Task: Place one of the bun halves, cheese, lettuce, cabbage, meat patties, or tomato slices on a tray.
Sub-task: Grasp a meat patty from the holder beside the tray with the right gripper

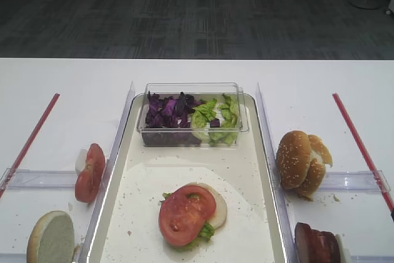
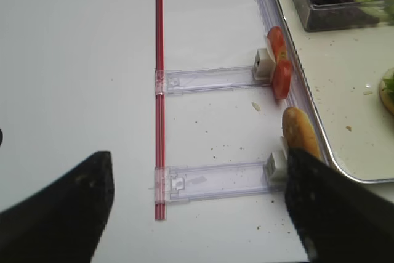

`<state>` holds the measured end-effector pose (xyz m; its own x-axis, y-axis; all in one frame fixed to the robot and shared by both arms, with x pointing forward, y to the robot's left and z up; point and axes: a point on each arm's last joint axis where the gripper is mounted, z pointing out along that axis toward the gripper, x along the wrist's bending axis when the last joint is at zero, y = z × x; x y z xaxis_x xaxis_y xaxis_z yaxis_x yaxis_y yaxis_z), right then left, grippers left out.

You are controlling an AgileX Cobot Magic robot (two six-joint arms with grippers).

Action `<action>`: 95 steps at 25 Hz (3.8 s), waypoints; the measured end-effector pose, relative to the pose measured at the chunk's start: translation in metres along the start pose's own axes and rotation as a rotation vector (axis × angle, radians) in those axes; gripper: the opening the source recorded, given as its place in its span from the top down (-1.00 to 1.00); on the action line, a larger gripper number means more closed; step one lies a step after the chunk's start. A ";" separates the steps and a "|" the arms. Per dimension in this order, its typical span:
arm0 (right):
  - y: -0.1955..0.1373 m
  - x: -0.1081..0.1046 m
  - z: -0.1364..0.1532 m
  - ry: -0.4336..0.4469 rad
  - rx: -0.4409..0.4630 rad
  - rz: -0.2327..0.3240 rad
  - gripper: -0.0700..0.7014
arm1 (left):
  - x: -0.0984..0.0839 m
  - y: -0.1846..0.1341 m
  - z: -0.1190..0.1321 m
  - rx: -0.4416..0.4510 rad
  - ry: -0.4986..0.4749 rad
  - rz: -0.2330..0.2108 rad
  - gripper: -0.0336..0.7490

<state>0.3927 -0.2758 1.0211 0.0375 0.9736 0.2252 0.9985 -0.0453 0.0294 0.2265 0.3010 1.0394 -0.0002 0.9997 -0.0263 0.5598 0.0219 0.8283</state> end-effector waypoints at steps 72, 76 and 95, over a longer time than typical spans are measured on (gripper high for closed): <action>0.007 0.132 0.061 -0.053 0.125 -0.203 -0.71 | 0.000 0.000 0.000 0.000 0.000 0.000 -0.43; 0.010 0.133 0.066 -0.055 0.124 -0.200 -0.58 | 0.000 0.000 0.000 0.000 0.000 0.000 -0.43; 0.013 0.132 0.074 -0.090 0.133 -0.210 -0.46 | 0.000 0.000 0.000 0.000 0.000 0.000 -0.43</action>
<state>0.4139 -0.1317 0.9790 -0.1737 0.9747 0.1404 0.9809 0.1839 -0.0631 0.2265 0.3010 1.0394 -0.0002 0.9997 -0.0263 0.5598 0.0219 0.8283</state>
